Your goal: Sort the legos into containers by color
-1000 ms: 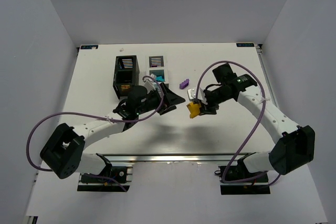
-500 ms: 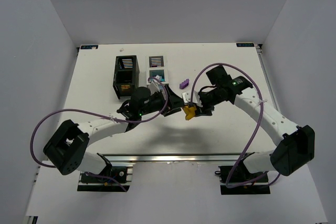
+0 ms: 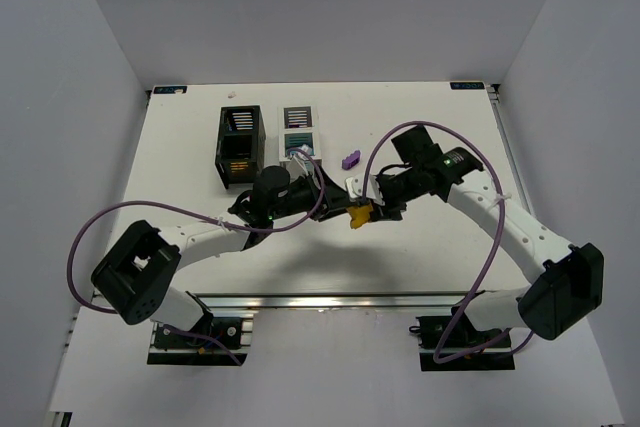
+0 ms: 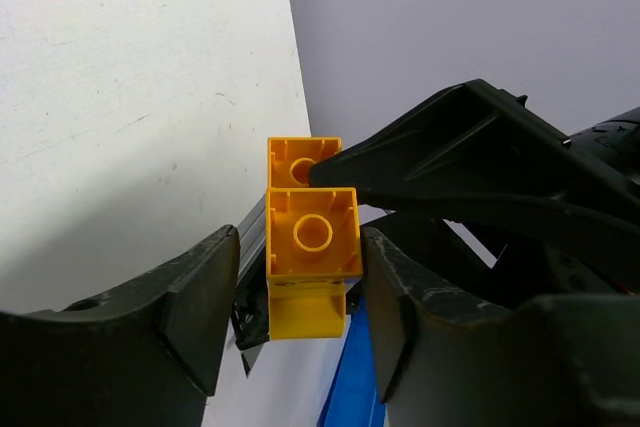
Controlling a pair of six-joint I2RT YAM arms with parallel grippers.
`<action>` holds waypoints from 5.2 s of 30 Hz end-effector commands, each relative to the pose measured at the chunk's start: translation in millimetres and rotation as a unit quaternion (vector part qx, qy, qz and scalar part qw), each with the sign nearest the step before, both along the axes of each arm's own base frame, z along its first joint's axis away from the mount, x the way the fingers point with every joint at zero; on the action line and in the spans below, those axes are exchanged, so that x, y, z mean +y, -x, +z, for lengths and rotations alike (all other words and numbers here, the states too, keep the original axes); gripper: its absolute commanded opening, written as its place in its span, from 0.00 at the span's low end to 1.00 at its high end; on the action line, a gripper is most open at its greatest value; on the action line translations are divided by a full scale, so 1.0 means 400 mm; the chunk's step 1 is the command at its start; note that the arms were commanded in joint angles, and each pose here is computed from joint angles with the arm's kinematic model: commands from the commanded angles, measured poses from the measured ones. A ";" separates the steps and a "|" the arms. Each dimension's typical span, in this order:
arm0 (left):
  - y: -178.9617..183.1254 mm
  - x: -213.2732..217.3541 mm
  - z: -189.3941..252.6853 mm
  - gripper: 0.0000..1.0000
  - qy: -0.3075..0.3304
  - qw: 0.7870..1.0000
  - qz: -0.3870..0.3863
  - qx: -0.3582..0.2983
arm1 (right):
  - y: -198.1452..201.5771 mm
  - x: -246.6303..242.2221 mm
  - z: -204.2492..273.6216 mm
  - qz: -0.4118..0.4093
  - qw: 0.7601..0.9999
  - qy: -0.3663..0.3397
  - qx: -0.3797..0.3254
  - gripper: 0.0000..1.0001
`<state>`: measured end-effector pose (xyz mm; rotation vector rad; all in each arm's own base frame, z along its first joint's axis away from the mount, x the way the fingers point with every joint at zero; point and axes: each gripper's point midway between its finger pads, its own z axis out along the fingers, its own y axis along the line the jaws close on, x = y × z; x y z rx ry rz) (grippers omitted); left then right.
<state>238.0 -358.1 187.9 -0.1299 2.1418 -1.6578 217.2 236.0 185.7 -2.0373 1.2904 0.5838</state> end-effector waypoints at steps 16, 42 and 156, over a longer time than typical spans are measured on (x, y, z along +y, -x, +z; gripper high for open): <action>0.011 -0.023 0.056 0.10 0.032 0.999 -0.028 -0.030 | 0.010 0.003 0.003 -0.008 1.000 -0.005 -0.006 0.67; 0.002 0.117 0.052 0.00 -0.111 0.985 0.056 -0.121 | -0.062 0.016 0.163 -0.178 0.968 -0.121 0.126 0.90; -0.498 0.709 0.003 0.69 -0.405 0.852 0.332 0.022 | -0.095 0.098 0.209 -0.191 0.922 -0.198 0.271 0.05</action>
